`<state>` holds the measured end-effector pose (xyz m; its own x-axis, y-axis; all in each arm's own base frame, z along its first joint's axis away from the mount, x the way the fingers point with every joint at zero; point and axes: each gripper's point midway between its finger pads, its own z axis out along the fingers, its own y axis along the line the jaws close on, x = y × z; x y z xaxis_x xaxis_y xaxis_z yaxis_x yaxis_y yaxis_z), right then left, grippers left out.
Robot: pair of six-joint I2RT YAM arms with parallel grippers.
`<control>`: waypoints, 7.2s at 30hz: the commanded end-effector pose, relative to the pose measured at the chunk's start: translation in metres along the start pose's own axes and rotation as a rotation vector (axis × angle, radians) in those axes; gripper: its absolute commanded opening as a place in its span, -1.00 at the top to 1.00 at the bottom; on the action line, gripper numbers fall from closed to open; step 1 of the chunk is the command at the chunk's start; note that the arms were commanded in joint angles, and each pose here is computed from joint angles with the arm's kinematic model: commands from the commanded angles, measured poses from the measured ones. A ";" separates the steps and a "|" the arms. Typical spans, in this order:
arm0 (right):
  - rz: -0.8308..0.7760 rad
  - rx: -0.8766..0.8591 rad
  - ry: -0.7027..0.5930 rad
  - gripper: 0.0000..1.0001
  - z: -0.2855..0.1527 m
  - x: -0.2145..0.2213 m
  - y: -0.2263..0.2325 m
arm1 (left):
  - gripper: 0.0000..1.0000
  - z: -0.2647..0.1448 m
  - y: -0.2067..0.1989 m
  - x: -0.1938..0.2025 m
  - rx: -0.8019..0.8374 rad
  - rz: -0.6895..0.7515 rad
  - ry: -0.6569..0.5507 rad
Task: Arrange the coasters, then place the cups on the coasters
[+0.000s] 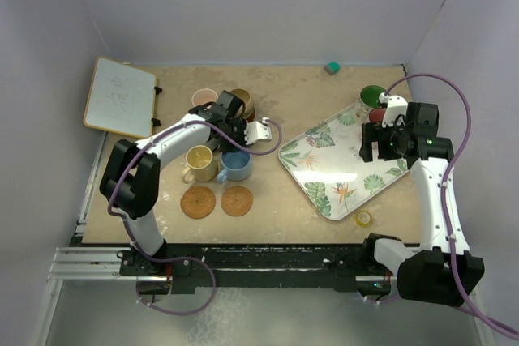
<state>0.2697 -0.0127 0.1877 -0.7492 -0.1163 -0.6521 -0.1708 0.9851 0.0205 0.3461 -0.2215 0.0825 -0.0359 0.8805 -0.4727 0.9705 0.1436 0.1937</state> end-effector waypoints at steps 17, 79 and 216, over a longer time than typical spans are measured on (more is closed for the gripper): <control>-0.008 -0.030 -0.004 -0.73 0.003 -0.001 0.003 | 0.86 -0.001 0.011 -0.007 -0.024 0.045 -0.035; -0.466 0.030 0.101 -0.67 0.083 -0.077 -0.067 | -0.58 -0.159 0.035 -0.019 -0.571 -0.318 -0.266; -0.603 -0.622 0.277 -0.75 0.034 0.045 0.080 | -0.68 -0.145 0.060 -0.075 -0.459 -0.508 -0.422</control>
<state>0.2608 0.0545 0.1223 -0.5020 -0.7507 -0.4295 -0.8605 0.4832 0.1613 0.3608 -0.1886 0.2312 -0.2541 0.5654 -0.7847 0.6800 0.6814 0.2707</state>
